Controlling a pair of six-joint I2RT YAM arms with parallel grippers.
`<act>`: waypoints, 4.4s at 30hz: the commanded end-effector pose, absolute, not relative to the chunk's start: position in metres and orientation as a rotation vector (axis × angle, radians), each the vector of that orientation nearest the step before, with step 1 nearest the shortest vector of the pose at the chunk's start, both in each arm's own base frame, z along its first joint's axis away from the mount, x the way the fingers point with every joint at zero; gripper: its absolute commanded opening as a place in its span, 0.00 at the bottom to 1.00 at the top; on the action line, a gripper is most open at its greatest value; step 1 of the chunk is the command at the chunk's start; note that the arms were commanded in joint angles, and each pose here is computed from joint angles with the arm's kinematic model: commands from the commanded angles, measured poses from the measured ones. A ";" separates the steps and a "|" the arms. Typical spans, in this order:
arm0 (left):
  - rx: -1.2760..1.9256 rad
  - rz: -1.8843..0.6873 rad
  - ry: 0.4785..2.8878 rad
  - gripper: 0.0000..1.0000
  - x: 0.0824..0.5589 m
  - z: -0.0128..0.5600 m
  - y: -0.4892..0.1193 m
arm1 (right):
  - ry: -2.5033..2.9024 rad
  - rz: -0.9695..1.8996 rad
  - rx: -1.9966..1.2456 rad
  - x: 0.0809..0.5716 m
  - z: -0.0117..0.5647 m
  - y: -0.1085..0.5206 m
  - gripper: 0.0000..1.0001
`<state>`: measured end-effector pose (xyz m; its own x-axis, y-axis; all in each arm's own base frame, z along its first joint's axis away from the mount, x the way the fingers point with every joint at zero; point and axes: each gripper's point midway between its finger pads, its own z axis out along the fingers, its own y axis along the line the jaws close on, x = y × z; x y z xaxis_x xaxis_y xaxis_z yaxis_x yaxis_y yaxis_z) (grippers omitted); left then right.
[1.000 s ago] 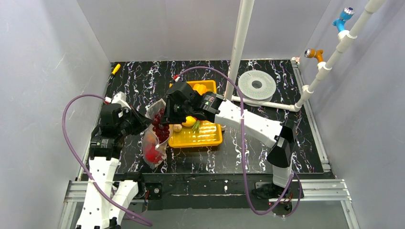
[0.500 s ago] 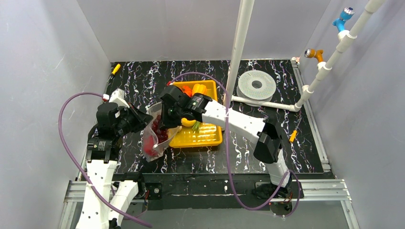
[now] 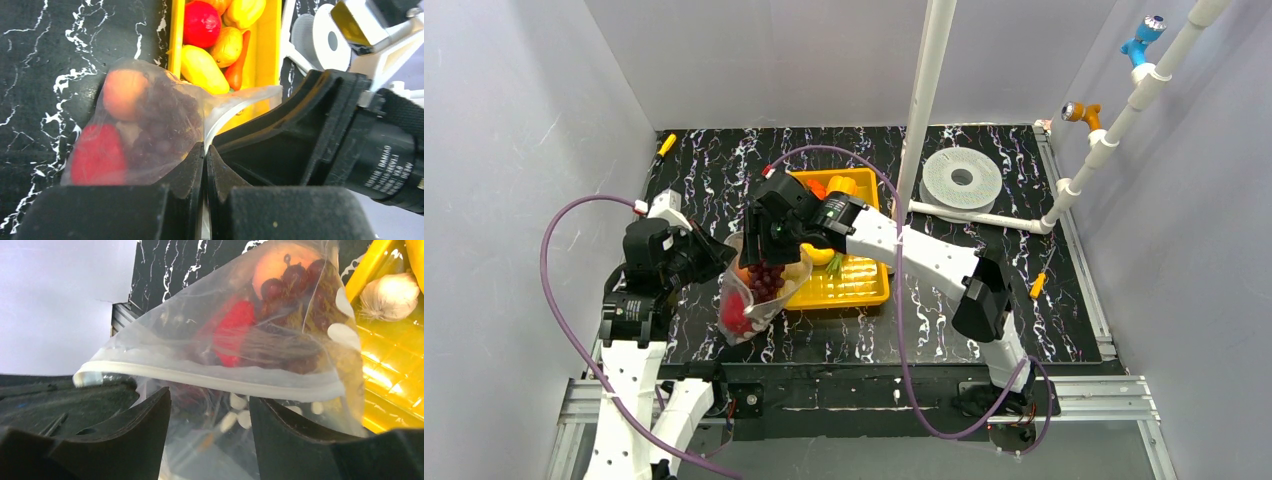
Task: Place the food in the zip-top bag and seal the zipper
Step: Place the fake fruit in the zipper food storage bag, then pick up the fake vegetable from the bin, then place the fake vegetable in the zipper food storage bag.
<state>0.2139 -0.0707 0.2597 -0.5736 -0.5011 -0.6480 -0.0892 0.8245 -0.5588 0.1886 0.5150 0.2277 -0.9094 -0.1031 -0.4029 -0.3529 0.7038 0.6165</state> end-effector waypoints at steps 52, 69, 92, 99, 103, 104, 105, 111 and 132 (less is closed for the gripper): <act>-0.496 -0.485 2.193 0.00 0.209 0.236 -0.055 | 2.579 0.086 -0.199 0.342 0.117 0.371 0.59; -0.494 -0.497 2.194 0.00 0.205 0.234 -0.057 | 2.615 0.001 -0.125 0.363 0.067 0.365 0.62; -0.492 -0.488 2.192 0.00 0.203 0.237 -0.056 | 2.574 -0.015 -0.169 0.362 0.086 0.353 0.13; -0.495 -0.487 2.194 0.00 0.206 0.235 -0.056 | 2.431 0.062 -0.301 0.347 0.157 0.365 0.02; -0.489 -0.478 2.198 0.00 0.207 0.236 -0.055 | 2.339 0.160 -0.448 0.333 0.199 0.379 0.01; -0.488 -0.474 2.197 0.00 0.207 0.236 -0.054 | 2.322 0.203 -0.493 0.327 0.209 0.383 0.01; -0.486 -0.470 2.195 0.00 0.207 0.237 -0.054 | 2.309 0.246 -0.536 0.320 0.218 0.386 0.01; -0.482 -0.459 2.196 0.00 0.207 0.236 -0.052 | 2.268 0.651 -0.849 0.259 0.264 0.409 0.01; -0.470 -0.490 2.208 0.00 0.211 0.236 -0.057 | 2.699 1.541 -1.039 0.123 0.272 0.433 0.01</act>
